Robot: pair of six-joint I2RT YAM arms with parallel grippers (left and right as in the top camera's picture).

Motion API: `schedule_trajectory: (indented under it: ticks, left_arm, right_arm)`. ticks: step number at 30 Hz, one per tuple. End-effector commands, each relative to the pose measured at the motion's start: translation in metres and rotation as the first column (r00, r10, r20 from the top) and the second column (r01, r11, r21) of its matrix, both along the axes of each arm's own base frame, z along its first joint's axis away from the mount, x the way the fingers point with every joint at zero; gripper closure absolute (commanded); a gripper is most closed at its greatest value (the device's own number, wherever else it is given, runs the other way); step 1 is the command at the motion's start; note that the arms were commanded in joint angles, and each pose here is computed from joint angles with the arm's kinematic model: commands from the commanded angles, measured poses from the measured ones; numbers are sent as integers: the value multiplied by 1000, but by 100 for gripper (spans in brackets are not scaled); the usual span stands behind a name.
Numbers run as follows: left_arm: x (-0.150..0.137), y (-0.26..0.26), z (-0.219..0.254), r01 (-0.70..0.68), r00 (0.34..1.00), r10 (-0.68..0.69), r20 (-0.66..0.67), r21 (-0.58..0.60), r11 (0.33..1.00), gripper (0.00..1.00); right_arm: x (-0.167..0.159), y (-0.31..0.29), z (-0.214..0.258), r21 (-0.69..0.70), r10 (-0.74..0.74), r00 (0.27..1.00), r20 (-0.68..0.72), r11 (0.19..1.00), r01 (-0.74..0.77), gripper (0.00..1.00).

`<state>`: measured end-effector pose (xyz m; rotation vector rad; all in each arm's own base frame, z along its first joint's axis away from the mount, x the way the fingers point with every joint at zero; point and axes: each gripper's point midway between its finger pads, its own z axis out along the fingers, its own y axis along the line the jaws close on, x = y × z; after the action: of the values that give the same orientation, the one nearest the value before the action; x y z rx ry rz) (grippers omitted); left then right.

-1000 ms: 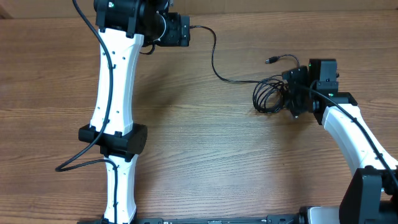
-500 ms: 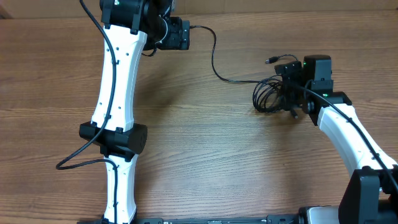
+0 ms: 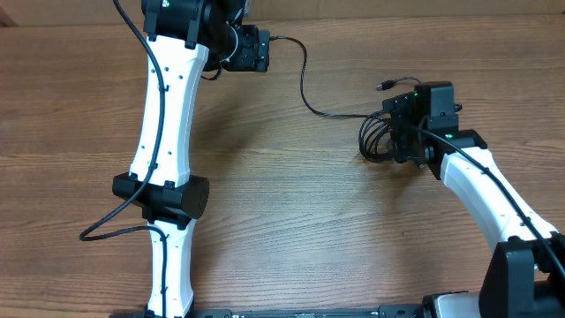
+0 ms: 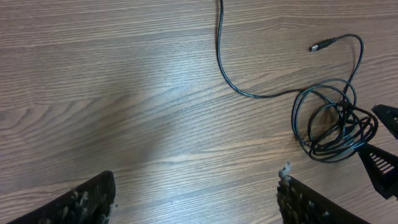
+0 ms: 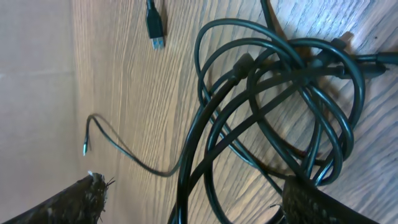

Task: Untangle cables

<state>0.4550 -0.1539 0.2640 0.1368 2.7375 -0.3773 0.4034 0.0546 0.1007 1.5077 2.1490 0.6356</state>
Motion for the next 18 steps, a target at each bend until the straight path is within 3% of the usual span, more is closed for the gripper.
schedule_trajectory:
  ticks: [1,4,5,6,7,10,13,18]
  left_arm:
    - [-5,-2,6,28,1000,-28,13,6,1000,17]
    - [-6,-2,6,28,1000,-28,11,8,1000,18]
    - [-6,-1,6,28,1000,-28,12,11,1000,18]
    - [-6,-2,6,35,999,-35,14,13,999,18]
    - [-6,-2,6,40,999,-40,15,15,999,18]
    - [-6,-2,6,47,999,-47,17,18,999,18]
    - [-6,-2,6,46,999,-47,18,18,999,17]
    - [-4,-2,7,50,998,-50,26,18,999,15]
  right_arm:
    - [7,-6,-12,-54,-28,999,-16,998,27,12]
    - [6,-5,-36,-60,-23,997,-74,998,19,13]
    - [6,-4,-43,-62,-22,996,-87,998,17,26]
    - [7,-4,-48,-61,-19,995,-96,998,13,56]
    - [9,-2,-52,-58,-3,995,-96,998,-2,96]
    - [27,17,-36,-25,124,992,6,992,-124,96]
    - [44,29,9,-35,222,965,137,975,-219,96]
    - [46,48,120,-218,459,829,318,887,-408,96]
